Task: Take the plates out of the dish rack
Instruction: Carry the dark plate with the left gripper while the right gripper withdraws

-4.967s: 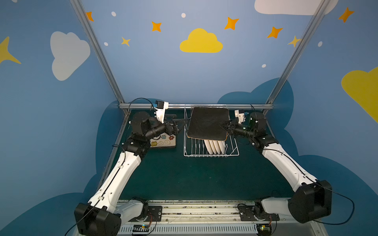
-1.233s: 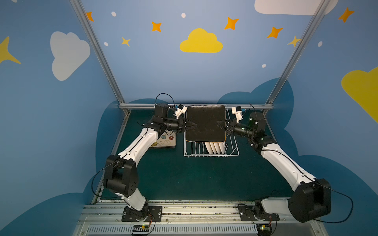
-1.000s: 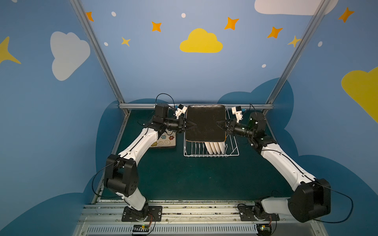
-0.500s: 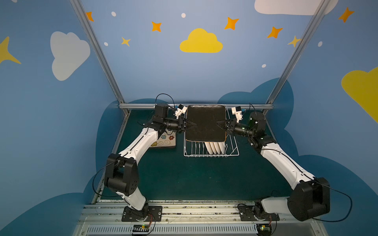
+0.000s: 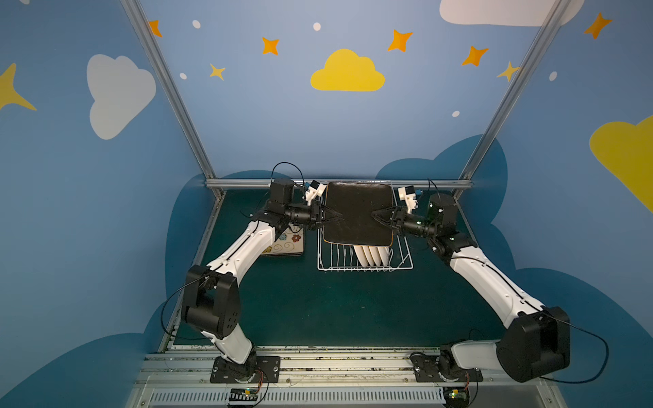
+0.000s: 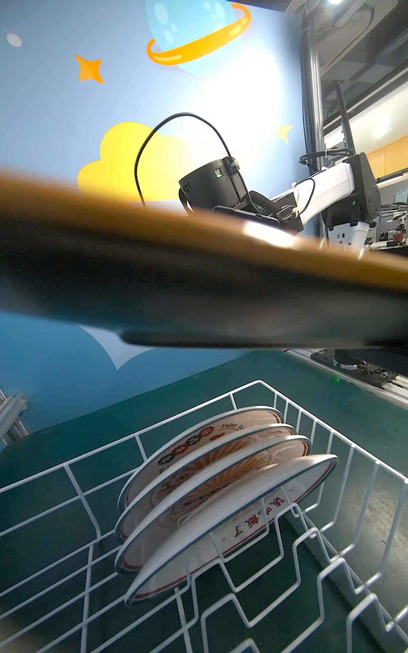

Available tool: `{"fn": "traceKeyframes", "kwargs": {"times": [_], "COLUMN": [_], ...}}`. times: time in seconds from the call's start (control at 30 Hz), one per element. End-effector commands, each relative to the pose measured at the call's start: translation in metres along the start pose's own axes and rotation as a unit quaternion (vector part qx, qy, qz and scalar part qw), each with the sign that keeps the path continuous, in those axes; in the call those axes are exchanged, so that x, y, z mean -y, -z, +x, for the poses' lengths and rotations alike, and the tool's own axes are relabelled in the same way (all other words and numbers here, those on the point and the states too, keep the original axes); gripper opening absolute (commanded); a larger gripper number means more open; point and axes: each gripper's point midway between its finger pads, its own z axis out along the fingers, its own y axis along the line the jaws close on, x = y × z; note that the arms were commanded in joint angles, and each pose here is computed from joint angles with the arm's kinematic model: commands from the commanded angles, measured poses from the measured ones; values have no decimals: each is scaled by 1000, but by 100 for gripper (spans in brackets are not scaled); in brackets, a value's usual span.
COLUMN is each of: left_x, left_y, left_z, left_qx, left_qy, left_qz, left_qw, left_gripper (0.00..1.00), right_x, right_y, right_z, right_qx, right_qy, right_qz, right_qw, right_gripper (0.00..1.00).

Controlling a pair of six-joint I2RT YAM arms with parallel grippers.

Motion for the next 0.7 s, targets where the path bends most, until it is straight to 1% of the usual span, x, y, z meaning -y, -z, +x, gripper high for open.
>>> {"fn": "traceKeyframes", "kwargs": {"times": [0.0, 0.07, 0.2, 0.23, 0.27, 0.33, 0.47, 0.57, 0.67], "left_x": [26, 26, 28, 29, 29, 31, 34, 37, 42], "left_y": [6, 7, 12, 13, 14, 16, 19, 24, 33], "left_z": [-13, -15, -19, -20, -21, -23, -24, -26, -29], "left_qx": [24, 29, 38, 40, 42, 44, 47, 51, 51], "left_qy": [-60, -58, -58, -59, -58, -59, -62, -65, -71], "left_qz": [24, 25, 26, 27, 26, 28, 28, 27, 23], "left_qw": [998, 998, 997, 997, 997, 997, 997, 996, 996], "left_gripper": [3, 3, 3, 3, 3, 3, 3, 3, 3], "right_x": [-21, -20, -15, -14, -13, -11, -11, -12, -11], "right_y": [0, 0, 3, 4, 5, 8, 17, 25, 35], "right_z": [-4, -4, -5, -5, -6, -6, -10, -11, -10], "right_qx": [-10, -8, -2, -1, 1, 5, 28, 48, 62], "right_qy": [7, 6, 1, 0, 1, 2, 25, 64, 111], "right_qz": [-24, -22, 1, 7, 13, 25, 41, 56, 82], "right_qw": [1000, 1000, 1000, 1000, 1000, 1000, 998, 995, 989], "right_gripper": [37, 44, 74, 80, 83, 87, 88, 88, 88]}}
